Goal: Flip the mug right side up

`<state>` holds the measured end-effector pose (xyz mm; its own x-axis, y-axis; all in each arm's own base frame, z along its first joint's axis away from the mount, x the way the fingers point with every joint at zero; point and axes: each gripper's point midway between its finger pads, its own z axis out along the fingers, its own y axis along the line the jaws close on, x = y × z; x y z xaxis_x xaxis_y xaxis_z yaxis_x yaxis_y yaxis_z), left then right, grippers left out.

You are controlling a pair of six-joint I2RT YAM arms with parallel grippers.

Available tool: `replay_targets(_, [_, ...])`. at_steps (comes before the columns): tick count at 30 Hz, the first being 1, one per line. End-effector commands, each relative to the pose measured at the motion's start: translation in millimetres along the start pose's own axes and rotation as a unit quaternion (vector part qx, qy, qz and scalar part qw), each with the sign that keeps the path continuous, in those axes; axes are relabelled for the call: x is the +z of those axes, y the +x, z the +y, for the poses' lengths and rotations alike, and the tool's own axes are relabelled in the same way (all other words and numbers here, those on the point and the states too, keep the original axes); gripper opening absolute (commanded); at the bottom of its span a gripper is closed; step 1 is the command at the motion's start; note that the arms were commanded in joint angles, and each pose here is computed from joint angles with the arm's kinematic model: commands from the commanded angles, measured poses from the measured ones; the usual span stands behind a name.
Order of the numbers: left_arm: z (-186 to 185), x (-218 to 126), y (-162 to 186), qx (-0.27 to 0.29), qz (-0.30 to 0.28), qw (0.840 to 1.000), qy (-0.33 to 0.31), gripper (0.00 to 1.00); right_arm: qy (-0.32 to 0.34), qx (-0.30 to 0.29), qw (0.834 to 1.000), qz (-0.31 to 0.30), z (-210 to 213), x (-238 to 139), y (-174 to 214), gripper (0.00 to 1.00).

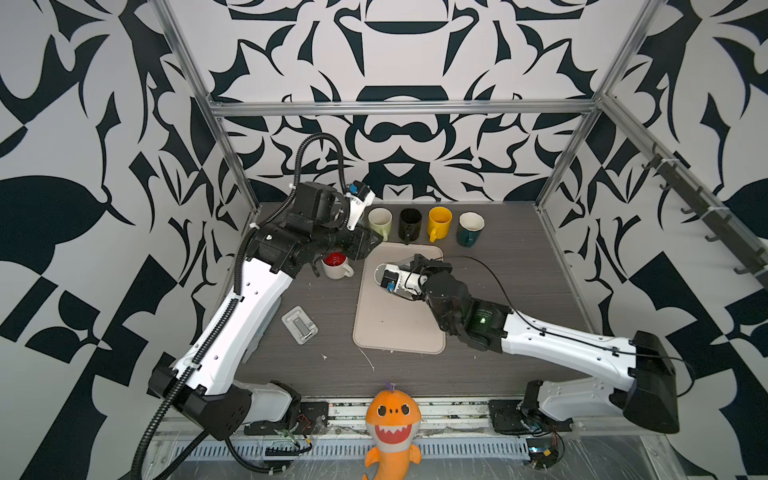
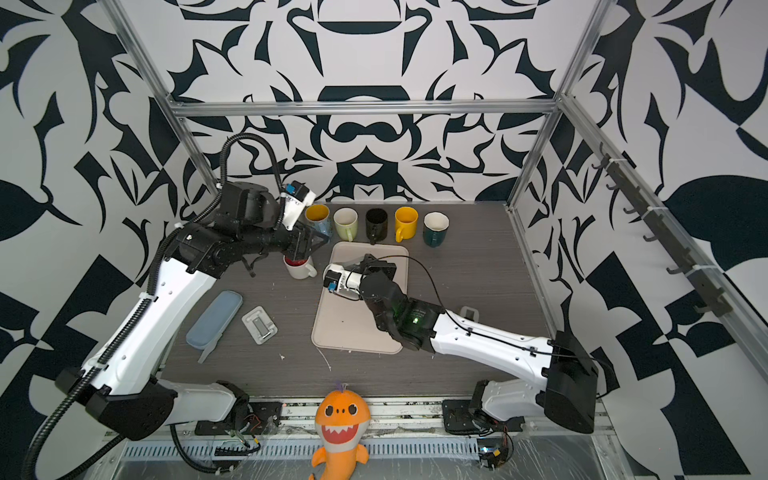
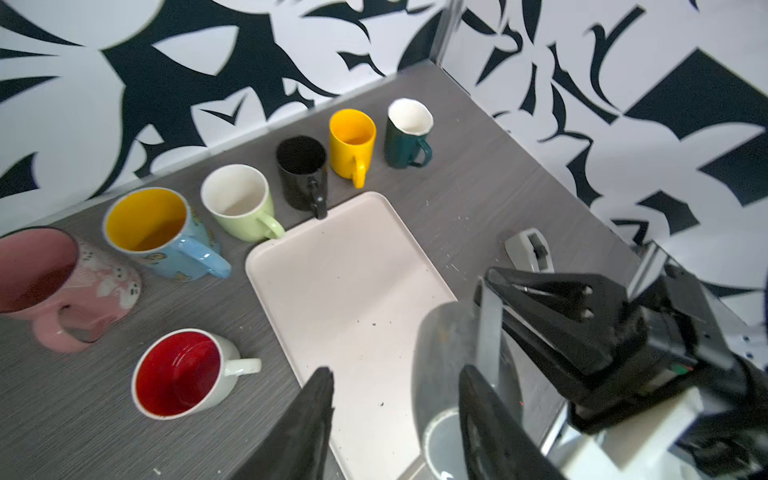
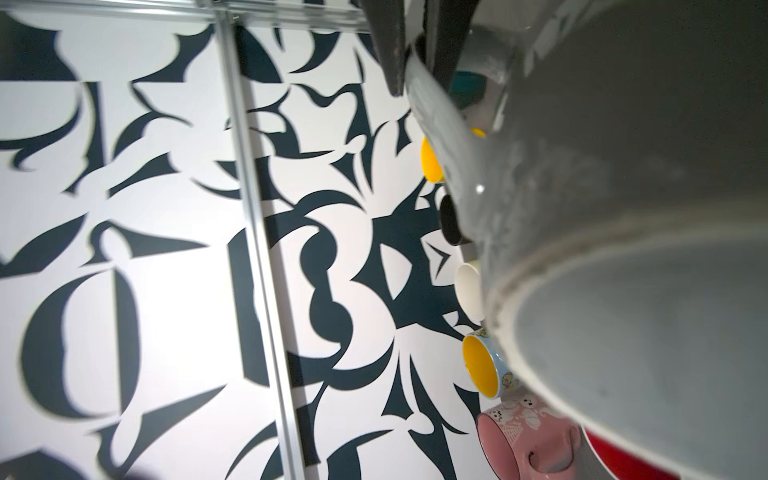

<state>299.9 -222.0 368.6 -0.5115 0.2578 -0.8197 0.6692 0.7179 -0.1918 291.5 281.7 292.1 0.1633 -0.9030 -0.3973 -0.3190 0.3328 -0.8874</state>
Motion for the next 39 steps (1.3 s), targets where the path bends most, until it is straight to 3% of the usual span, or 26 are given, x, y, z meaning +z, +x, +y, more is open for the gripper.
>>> replay_targets(1, [11, -9, -14, -0.022, -0.04, 0.999, -0.021, 0.52, -0.012, 0.185, 0.983, 0.012, -36, -19, -2, 0.0])
replay_targets(7, [13, -7, -12, -0.028, -0.044, 0.998, -0.021, 0.52, -0.142, 0.315, 0.935, 0.083, -10, -29, 12, 0.0])
replay_targets(15, [15, -9, -8, -0.034, -0.046, 0.998, -0.02, 0.52, -0.296, 0.489, 0.807, 0.145, 21, -28, 27, 0.0])
replay_targets(20, [17, -6, -7, -0.039, -0.046, 0.998, -0.022, 0.52, -0.369, 0.568, 0.715, 0.172, 35, -25, 26, 0.0])
replay_targets(26, [14, -17, -9, -0.041, -0.061, 0.997, -0.018, 0.51, -0.4, 0.604, 0.659, 0.202, 50, -18, 31, 0.0])
replay_targets(32, [16, -17, -6, -0.044, -0.059, 0.997, -0.022, 0.51, -0.444, 0.636, 0.589, 0.229, 75, -12, 23, 0.0])
replay_targets(39, [23, -23, -6, -0.05, -0.067, 0.996, -0.033, 0.51, -0.465, 0.662, 0.526, 0.262, 82, -7, 19, 0.0])
